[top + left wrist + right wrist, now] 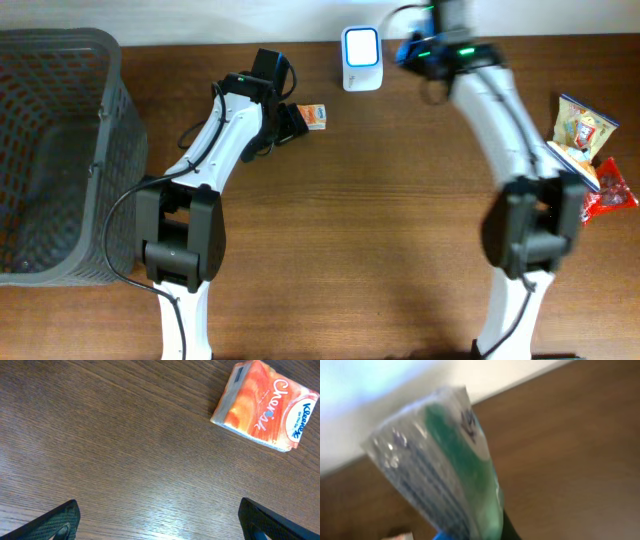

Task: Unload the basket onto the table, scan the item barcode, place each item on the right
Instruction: 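Carry the green pack right and drop it on the pile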

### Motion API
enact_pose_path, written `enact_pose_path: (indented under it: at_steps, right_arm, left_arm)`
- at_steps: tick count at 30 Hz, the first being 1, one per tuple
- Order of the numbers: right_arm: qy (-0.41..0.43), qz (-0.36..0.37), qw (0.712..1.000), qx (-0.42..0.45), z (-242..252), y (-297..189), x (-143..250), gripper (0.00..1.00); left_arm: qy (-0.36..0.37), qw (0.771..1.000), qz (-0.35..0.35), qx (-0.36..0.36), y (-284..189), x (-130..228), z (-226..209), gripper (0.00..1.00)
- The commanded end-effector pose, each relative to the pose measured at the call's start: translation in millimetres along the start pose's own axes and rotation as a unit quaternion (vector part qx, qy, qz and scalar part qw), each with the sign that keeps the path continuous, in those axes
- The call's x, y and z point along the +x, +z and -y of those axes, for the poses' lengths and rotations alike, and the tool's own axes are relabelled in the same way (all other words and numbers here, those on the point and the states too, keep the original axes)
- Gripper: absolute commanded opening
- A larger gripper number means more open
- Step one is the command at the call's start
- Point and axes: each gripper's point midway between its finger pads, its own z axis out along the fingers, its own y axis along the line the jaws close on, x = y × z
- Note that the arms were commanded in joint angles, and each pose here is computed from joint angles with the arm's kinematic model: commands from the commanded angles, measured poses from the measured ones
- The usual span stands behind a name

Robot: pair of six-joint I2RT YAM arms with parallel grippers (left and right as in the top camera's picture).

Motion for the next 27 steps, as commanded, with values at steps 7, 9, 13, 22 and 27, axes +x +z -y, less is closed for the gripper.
enact_pose_path:
  at_steps: [7,9,13,22,27]
  right_arm:
    - [0.283,-0.120,0.914,0.264,291,-66,32,0.04]
    - [0.312,-0.130,0.891,0.304,335,-75,51,0.04]
    - [0.350,-0.143,0.867,0.325,379,-86,71,0.24]
    - [0.335,-0.176,0.898,0.227,344,-90,67,0.99]
    - [0.312,-0.117,0.934,0.132,277,-158,31,0.98]
  left_arm:
    - [0.009,1.000,0.004,-0.003,-2,-3,0,0.99]
    - [0.008,1.000,0.001,-0.006,-2,-1,-2,0.99]
    - [0.008,1.000,0.000,-0.007,-2,-1,-2,0.99]
    - [0.033,0.999,-0.014,-0.017,-3,5,-8,0.99]
    - [0.106,0.994,-0.008,-0.013,-57,-6,1,0.99]
